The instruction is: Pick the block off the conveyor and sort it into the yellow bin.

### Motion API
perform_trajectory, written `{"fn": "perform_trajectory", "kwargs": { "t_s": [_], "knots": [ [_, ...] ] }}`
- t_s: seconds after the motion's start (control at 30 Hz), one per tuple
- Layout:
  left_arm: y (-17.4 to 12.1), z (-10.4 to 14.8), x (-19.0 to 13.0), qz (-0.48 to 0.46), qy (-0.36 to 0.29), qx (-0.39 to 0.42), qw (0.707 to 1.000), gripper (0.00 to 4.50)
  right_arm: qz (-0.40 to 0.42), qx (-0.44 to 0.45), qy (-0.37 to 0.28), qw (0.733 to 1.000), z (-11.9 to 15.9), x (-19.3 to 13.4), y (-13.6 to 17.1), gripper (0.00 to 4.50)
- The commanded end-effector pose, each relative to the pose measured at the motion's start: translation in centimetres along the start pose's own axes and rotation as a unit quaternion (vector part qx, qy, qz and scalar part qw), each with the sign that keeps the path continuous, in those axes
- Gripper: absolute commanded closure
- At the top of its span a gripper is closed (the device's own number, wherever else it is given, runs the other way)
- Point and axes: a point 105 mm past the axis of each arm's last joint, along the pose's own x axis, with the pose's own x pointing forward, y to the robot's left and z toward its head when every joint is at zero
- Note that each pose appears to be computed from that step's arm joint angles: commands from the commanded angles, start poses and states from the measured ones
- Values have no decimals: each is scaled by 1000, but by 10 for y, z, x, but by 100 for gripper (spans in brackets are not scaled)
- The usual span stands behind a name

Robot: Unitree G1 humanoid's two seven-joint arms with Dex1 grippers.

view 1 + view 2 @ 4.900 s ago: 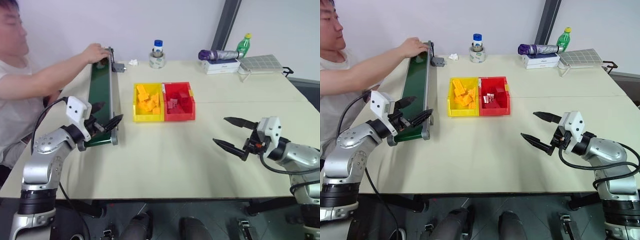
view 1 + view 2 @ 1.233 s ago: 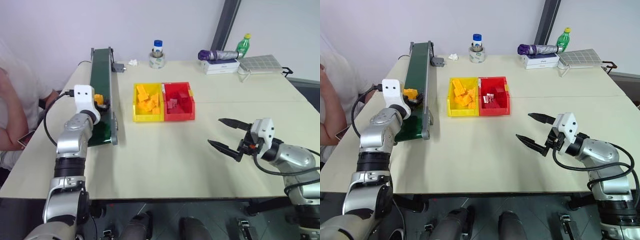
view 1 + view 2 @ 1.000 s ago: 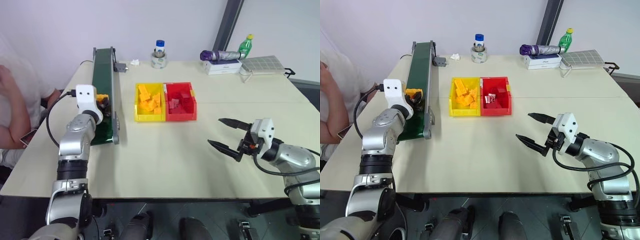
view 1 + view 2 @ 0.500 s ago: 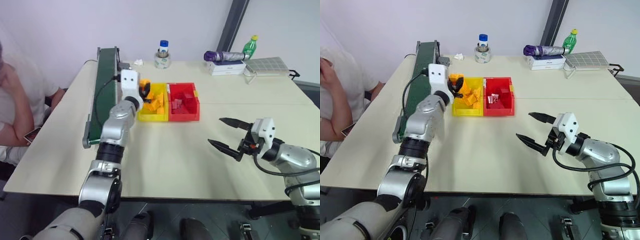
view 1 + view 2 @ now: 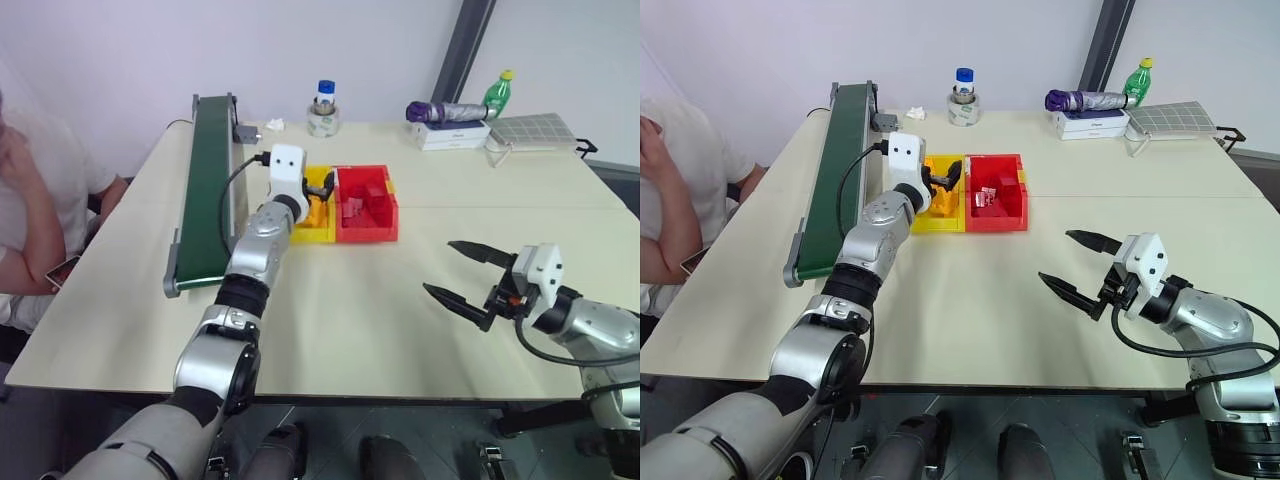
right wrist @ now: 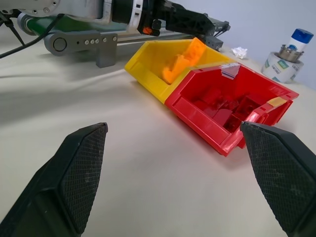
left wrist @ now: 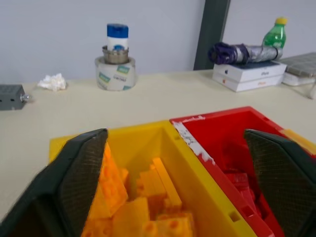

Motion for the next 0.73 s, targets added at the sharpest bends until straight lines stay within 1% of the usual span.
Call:
{"fn": "perform_trajectory", "kwargs": {
  "t_s": [0.03, 0.13, 0.17, 0.27, 0.33, 0.4, 0.53, 0.67, 0.73],
  "knots": [
    [2, 28, -12, -31, -49, -3, 998, 8, -4, -23, -15, 1000, 14, -2, -4, 0],
    [6, 26, -36, -70, -39, 11, 997, 8, -2, -23, -15, 1000, 13, -1, -5, 0],
    [8, 29, -47, -88, -46, 18, 995, 8, 0, -23, -15, 1000, 13, -1, -5, 0],
    [13, 47, -91, -154, -77, 14, 985, 8, 3, -24, -14, 1000, 13, -1, -6, 0],
    [17, 52, -122, -199, -73, 39, 977, 8, 6, -24, -12, 1000, 13, -2, -8, 0],
    [28, 46, -141, -212, -39, 67, 974, 8, 10, -24, -11, 1000, 12, -2, -8, 0],
    [58, 33, -162, -186, 5, 108, 977, 8, 17, -22, -13, 1000, 12, 1, -9, 0],
    [68, 11, -185, -191, 47, 135, 971, 8, 22, -23, -13, 999, 11, 3, -11, 0],
    [73, 3, -193, -190, 59, 135, 971, 8, 23, -23, -13, 999, 12, 4, -12, 0]
  ]
}}
